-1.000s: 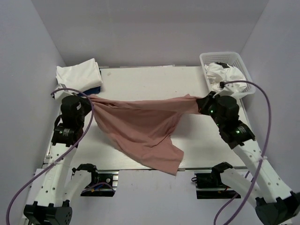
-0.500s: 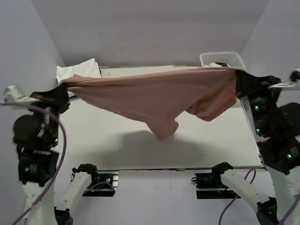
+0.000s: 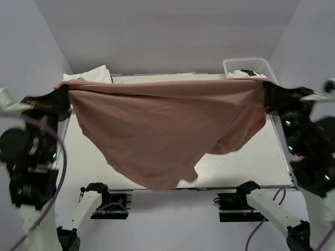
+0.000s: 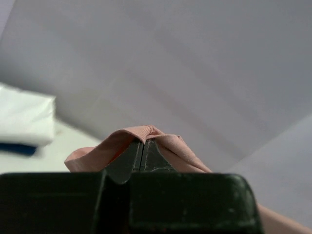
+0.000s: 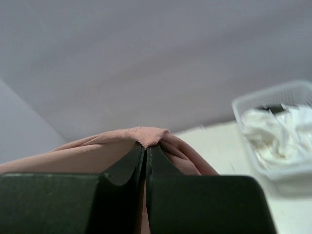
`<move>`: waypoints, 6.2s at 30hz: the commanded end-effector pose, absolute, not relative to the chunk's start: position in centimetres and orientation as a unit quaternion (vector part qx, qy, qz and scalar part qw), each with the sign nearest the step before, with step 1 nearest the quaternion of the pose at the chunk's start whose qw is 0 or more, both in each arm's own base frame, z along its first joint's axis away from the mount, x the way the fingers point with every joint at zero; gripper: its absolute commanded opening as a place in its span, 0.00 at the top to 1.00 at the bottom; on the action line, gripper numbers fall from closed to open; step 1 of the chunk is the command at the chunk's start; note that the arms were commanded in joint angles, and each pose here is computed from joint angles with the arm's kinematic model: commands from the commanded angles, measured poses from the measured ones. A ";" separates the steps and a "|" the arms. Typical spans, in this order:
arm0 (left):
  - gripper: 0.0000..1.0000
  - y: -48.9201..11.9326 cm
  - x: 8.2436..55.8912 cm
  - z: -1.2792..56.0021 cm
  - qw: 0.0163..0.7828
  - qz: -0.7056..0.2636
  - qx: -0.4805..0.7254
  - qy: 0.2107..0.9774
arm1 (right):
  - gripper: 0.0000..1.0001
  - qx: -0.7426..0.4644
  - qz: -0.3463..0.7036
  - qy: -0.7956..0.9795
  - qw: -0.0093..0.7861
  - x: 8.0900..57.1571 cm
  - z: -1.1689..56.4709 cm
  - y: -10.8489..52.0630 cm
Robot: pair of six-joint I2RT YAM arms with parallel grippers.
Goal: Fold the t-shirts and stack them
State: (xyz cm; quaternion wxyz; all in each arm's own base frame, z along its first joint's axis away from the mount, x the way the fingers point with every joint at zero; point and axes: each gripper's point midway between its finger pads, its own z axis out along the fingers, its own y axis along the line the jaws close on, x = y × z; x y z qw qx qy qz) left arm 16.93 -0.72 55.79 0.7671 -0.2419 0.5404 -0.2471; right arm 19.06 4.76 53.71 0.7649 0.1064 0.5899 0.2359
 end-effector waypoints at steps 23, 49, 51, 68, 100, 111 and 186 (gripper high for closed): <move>0.00 -3.2 41.6 12.1 0.315 0.019 -0.291 0.903 | 0.10 0.130 0.109 0.909 0.381 37.5 13.1 13.1; 0.00 -8.2 42.2 -2.4 0.160 -0.003 -0.228 0.960 | 0.10 0.131 0.072 0.953 0.265 39.5 1.2 14.2; 0.00 -7.8 43.3 -4.1 0.143 0.022 -0.217 0.965 | 0.10 0.136 0.071 0.946 0.285 42.1 1.9 14.2; 0.00 -7.6 39.5 11.6 0.303 -0.033 -0.256 0.917 | 0.10 0.150 0.111 0.910 0.370 38.5 10.4 12.0; 0.00 -12.3 12.7 3.7 0.072 -0.195 -0.211 0.955 | 0.36 0.175 0.139 0.945 0.238 27.7 1.9 11.7; 0.00 -13.3 11.1 2.0 0.033 -0.185 -0.193 0.963 | 0.77 0.193 0.130 0.942 0.240 28.7 0.3 11.5; 1.00 0.5 17.7 65.9 0.807 -0.210 -0.234 0.499 | 1.00 0.171 0.084 0.544 0.817 19.4 58.3 -1.4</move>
